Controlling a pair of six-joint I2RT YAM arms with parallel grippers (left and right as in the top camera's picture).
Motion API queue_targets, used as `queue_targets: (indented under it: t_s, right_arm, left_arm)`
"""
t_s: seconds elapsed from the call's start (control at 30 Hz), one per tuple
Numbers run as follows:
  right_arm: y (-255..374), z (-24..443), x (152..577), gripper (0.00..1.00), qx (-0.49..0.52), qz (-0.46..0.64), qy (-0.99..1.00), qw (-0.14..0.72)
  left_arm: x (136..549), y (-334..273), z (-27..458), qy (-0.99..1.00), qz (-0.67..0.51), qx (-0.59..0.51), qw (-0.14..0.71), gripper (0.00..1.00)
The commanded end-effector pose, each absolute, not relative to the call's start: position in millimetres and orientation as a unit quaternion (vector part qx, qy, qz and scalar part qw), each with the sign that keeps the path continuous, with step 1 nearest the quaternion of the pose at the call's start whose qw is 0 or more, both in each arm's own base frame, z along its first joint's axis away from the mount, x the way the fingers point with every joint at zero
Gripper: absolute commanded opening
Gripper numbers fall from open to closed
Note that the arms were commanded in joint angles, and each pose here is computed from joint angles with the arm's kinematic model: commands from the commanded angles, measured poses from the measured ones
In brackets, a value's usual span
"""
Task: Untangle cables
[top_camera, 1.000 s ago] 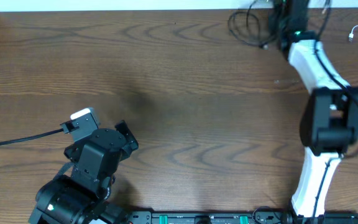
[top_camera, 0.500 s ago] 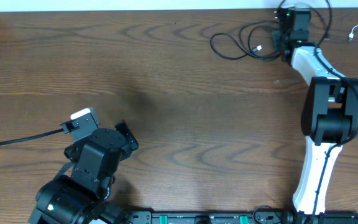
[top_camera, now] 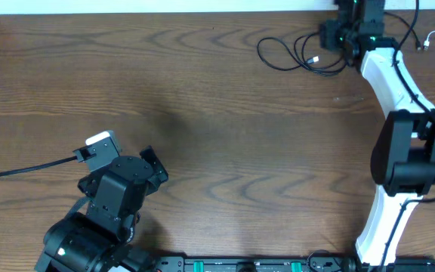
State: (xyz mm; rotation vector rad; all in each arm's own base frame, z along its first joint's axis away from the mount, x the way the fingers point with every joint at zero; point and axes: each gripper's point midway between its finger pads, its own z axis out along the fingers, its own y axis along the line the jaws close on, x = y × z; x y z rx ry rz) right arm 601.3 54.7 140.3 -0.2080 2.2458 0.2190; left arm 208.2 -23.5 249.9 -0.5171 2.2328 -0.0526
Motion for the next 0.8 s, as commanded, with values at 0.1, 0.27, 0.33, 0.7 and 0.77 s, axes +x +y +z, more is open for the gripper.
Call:
queue_targets:
  t_s: [0.1, 0.27, 0.33, 0.7, 0.77]
  right_arm:
    - [204, 90, 553, 0.18, -0.224, 0.224, 0.887, 0.338]
    - [232, 25, 546, 0.07, -0.237, 0.152, 0.909, 0.307]
    - [233, 12, 544, 0.07, -0.244, 0.141, 0.911, 0.300]
    - [134, 22, 596, 0.01, -0.167, -0.078, 0.913, 0.363]
    - [111, 27, 605, 0.01, -0.149, -0.100, 0.911, 0.372]
  left_arm:
    - [208, -21, 249, 0.887, -0.015, -0.210, 0.411, 0.98]
    - [208, -21, 249, 0.887, -0.015, -0.210, 0.411, 0.98]
    - [208, -21, 249, 0.887, -0.015, -0.210, 0.411, 0.98]
    - [208, -21, 249, 0.887, -0.015, -0.210, 0.411, 0.98]
    - [208, -21, 249, 0.887, -0.015, -0.210, 0.411, 0.98]
